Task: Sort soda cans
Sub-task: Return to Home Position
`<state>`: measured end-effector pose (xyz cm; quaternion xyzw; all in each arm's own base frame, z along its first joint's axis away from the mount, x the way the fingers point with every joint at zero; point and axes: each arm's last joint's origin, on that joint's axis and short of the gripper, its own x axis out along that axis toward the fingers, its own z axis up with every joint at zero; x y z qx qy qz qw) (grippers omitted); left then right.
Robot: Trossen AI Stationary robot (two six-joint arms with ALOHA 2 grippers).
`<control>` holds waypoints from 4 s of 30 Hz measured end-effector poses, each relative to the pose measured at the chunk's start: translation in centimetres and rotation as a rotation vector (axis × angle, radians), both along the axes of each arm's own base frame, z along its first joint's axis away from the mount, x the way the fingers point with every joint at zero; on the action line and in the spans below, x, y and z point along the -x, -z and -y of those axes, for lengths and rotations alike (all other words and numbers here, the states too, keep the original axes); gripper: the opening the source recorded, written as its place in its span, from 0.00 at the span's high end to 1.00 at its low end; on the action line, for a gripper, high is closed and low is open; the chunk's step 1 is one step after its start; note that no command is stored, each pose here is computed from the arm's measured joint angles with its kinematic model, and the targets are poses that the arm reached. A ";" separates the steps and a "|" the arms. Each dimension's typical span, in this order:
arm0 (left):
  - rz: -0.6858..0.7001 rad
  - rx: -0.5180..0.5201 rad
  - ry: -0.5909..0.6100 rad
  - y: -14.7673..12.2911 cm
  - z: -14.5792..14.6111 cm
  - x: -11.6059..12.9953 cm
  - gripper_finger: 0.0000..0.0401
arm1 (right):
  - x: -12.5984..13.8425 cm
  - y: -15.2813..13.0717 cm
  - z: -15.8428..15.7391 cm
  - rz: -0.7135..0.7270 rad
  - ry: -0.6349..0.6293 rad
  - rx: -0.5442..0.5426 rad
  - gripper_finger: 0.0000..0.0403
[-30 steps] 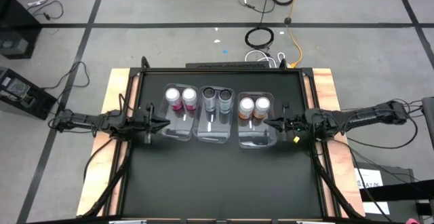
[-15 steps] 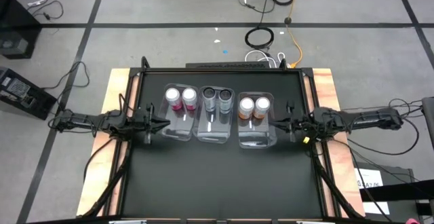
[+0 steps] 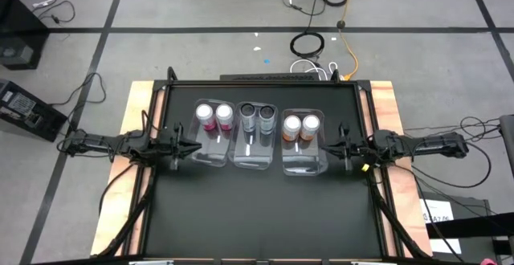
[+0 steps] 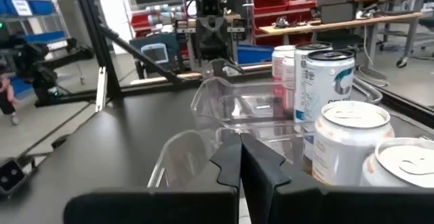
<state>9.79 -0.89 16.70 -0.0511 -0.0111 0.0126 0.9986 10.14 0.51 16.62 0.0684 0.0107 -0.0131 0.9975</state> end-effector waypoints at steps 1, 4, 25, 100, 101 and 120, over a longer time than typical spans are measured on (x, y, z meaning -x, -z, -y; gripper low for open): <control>0.000 0.000 0.000 0.0 0.0 0.0 0.89 | 0.0 0.0 0.0 -0.002 -0.007 0.007 1.00; -0.001 -0.006 0.000 0.0 0.0 0.0 0.89 | 0.0 0.1 0.0 -0.009 -0.009 0.033 1.00; -0.001 -0.030 -0.002 0.0 0.0 0.0 0.89 | -0.6 1.1 -0.5 -0.142 -0.132 -0.267 1.00; -0.016 -0.082 -0.021 0.1 0.0 -0.1 0.89 | -0.6 1.2 -0.5 -0.151 -0.123 -0.375 1.00; -0.016 -0.082 -0.021 0.1 0.0 -0.1 0.89 | -0.6 1.2 -0.5 -0.151 -0.123 -0.375 1.00; -0.016 -0.082 -0.021 0.1 0.0 -0.1 0.89 | -0.6 1.2 -0.5 -0.151 -0.123 -0.375 1.00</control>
